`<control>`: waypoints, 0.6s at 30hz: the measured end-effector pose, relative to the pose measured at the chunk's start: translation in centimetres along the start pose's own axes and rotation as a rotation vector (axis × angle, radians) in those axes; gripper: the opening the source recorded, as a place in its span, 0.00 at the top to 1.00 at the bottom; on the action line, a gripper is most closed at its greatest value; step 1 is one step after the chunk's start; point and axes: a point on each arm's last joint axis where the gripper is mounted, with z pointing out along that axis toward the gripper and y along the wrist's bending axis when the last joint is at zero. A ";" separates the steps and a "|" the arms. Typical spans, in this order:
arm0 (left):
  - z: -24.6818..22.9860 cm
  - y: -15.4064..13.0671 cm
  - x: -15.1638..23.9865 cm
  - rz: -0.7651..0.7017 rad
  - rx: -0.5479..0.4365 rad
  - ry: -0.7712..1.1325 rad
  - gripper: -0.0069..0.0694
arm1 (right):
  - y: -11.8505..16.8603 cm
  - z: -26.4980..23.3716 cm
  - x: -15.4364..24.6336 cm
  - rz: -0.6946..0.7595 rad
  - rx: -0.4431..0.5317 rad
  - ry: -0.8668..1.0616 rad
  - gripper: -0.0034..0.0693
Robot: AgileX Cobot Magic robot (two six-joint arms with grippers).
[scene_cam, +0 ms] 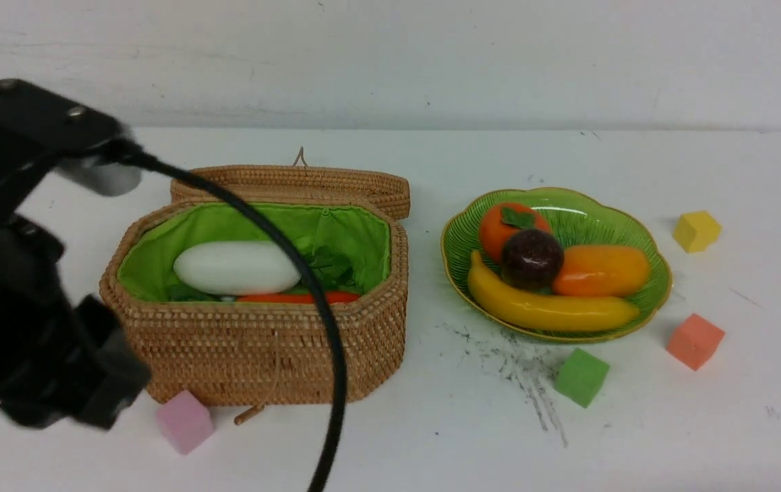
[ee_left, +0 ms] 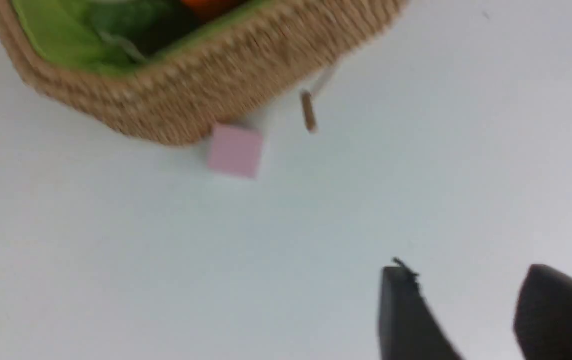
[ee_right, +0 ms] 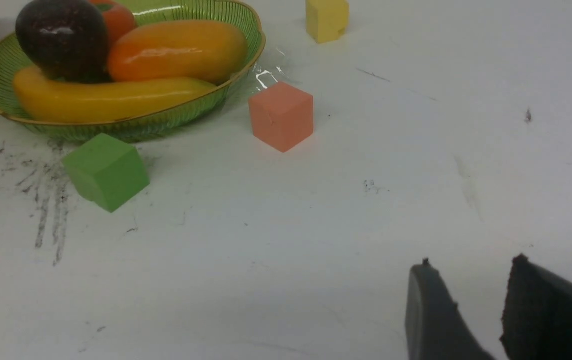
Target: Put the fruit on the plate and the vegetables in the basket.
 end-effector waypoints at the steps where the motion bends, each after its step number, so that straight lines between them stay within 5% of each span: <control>1: -1.0 -0.1 0.6 -0.003 0.006 -0.020 0.61 | 0.0 0.0 0.0 0.000 0.000 0.000 0.63; 7: -4.9 -0.3 5.6 -0.209 0.024 -0.156 0.91 | 0.0 0.0 0.0 0.000 0.000 0.000 0.63; 18: -6.9 -0.4 8.9 -0.435 0.095 -0.439 0.93 | 0.0 0.0 0.0 0.000 0.000 0.000 0.63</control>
